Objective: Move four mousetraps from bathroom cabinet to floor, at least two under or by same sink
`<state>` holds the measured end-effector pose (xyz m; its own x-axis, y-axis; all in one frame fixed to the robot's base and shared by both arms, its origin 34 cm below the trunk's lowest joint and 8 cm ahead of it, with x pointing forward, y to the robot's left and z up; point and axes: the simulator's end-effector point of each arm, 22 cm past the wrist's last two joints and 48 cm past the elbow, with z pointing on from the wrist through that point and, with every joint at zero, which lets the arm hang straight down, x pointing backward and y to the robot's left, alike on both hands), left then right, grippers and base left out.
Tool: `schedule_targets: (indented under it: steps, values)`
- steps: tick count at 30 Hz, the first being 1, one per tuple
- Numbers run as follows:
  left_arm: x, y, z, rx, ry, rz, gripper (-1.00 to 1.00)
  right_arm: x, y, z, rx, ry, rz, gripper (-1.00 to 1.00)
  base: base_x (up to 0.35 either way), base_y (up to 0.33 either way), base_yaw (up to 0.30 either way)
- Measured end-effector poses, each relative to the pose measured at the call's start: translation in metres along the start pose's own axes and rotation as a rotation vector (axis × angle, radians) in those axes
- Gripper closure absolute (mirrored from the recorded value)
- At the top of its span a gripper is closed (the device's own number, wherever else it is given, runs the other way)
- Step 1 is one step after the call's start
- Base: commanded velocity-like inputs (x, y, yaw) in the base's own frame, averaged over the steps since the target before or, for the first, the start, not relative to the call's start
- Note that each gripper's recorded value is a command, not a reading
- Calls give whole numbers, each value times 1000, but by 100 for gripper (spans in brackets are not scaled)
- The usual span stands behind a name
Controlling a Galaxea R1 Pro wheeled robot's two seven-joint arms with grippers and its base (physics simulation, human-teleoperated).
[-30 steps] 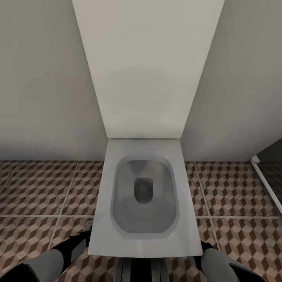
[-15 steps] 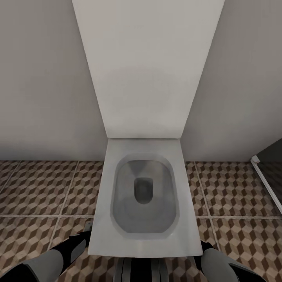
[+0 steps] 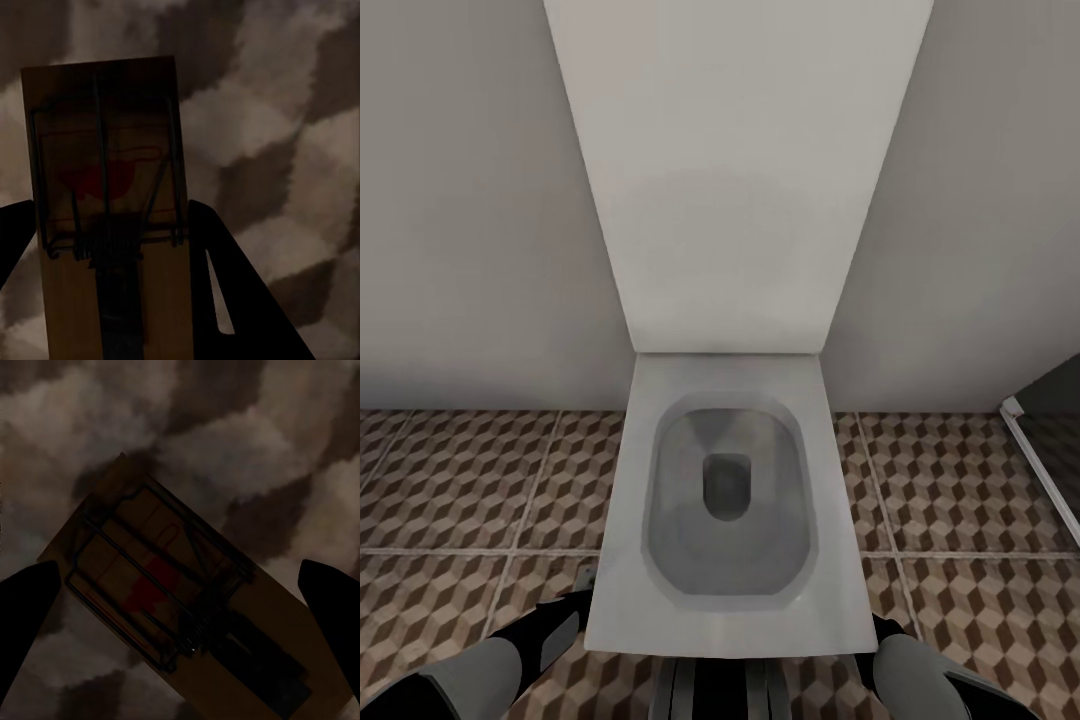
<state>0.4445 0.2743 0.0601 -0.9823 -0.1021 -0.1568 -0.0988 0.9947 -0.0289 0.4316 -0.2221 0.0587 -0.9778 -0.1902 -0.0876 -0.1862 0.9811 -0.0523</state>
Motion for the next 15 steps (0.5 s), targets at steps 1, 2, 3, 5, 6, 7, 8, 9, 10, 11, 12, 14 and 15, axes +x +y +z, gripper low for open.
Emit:
schedule_targets:
  steps: [1,2,3,5,6,7,8,9,10,11,12,14,15]
  values:
    - [0,0,0,0,0,0,100,0,0,0,0,0,0,100,0,0,0]
    - [0,0,0,0,0,0,100,0,0,0,0,0,1,100,0,0,0]
    - [0,0,0,0,0,0,100,0,0,0,0,0,2,100,0,0,0]
    - [0,0,0,0,0,0,100,0,0,0,0,0,2,100,0,0,0]
    - [0,0,0,0,0,0,100,0,0,0,0,-2,1,100,0,0,0]
    - [0,0,0,0,0,0,100,-1,0,0,0,-3,1,100,0,0,0]
    - [0,0,0,0,0,0,100,-1,0,0,0,-5,1,100,0,0,0]
    - [0,0,0,0,0,0,100,-2,0,0,1,-8,1,100,0,0,0]
    - [0,0,0,0,0,0,100,-3,0,0,1,-12,1,100,0,0,0]
    - [0,0,0,0,0,0,100,-3,0,0,1,-13,1,100,0,0,0]
    - [0,0,0,0,0,0,100,-3,0,0,1,-14,1,100,0,0,0]
    - [0,0,0,0,0,0,100,-4,0,0,1,-17,3,100,0,0,0]
    - [0,0,0,0,0,0,100,-4,0,0,0,-18,3,100,0,0,0]
